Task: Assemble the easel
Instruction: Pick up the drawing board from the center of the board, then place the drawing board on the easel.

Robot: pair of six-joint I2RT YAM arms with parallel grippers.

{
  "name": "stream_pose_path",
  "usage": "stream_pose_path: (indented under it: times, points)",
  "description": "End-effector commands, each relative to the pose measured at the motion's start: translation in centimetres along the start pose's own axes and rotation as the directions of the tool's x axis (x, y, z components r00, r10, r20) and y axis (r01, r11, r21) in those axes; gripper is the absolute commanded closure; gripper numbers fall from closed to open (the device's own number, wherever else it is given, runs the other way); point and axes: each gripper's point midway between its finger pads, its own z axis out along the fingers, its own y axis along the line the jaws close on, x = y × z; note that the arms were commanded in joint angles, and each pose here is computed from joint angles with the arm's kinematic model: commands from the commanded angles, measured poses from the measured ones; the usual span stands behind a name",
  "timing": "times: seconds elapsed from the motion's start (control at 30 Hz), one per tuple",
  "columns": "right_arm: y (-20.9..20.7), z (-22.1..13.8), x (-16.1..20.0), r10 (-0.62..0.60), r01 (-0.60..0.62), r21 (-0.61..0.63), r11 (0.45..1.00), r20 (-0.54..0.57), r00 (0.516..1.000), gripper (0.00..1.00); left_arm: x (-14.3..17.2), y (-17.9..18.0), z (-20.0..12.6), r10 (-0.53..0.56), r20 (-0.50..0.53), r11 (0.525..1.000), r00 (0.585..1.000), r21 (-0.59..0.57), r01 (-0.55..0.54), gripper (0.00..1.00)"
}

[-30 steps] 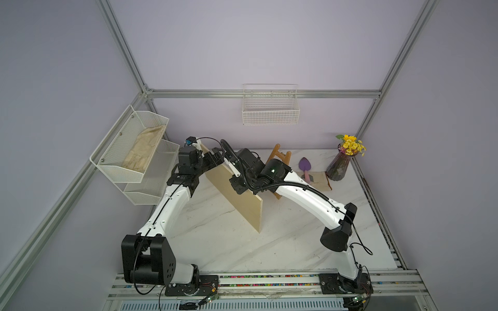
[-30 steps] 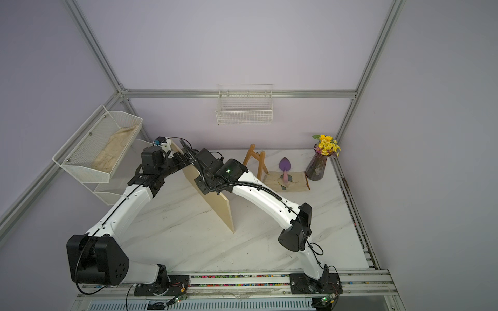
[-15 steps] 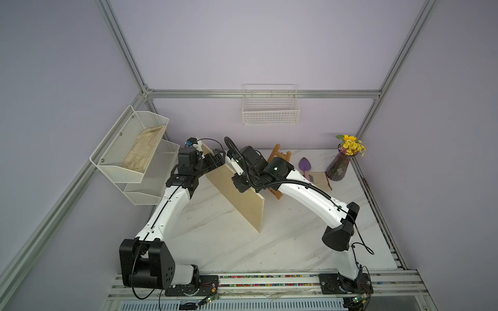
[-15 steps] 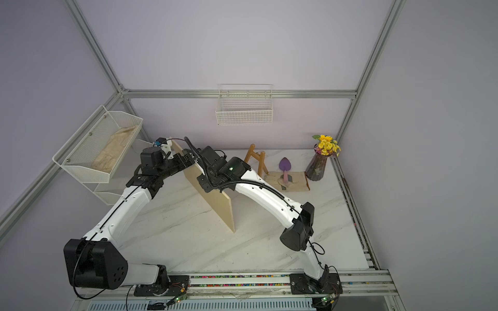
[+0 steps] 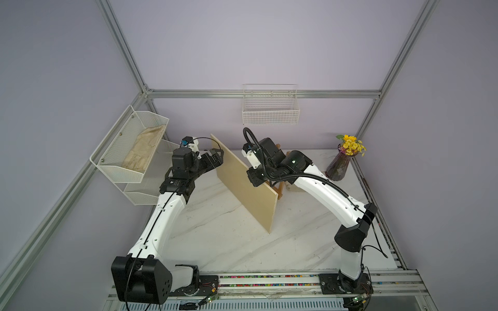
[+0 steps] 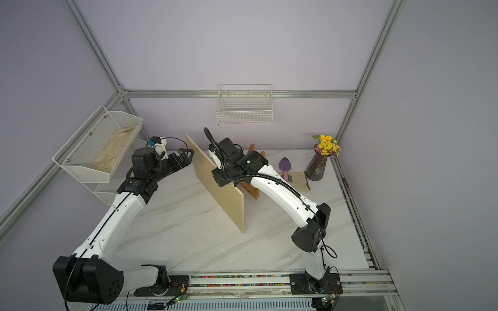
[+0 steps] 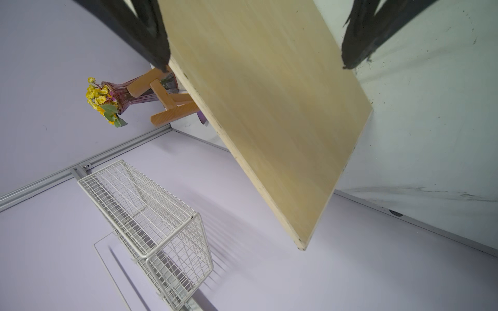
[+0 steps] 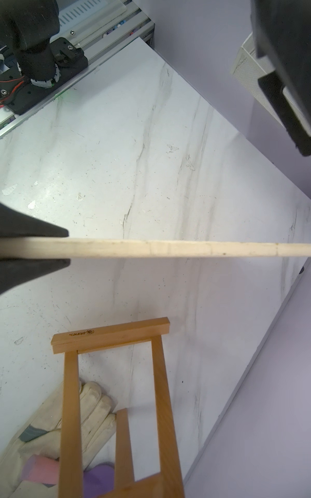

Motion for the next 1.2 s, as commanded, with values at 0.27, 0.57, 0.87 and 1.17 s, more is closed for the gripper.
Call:
stream_pose_path:
  times: [0.27, 0.57, 0.87, 1.17]
  points:
    - [-2.4, -11.4, -7.5, 0.049, -0.024, -0.072, 0.997, 0.363, 0.930, 1.00, 0.7, -1.8, -2.9, 0.073, 0.028, 0.997, 0.997, 0.024, -0.074, 0.00]
    - [-5.8, -15.4, -8.5, 0.060, -0.032, -0.071, 0.997, 0.434, 0.899, 1.00, 4.1, -2.3, -2.5, 0.102, -0.033, 0.995, 0.994, 0.024, -0.101, 0.00]
    - [-10.0, -18.1, -8.0, 0.066, -0.060, -0.029, 0.998, 0.458, 0.886, 1.00, 7.2, -2.7, -1.7, 0.115, -0.062, 0.993, 0.991, 0.032, -0.113, 0.00]
    - [-11.8, -19.2, -7.0, 0.013, -0.029, 0.029, 0.999, 0.439, 0.898, 1.00, 9.3, -2.6, -0.9, 0.113, -0.088, 0.993, 0.990, 0.047, -0.109, 0.00]
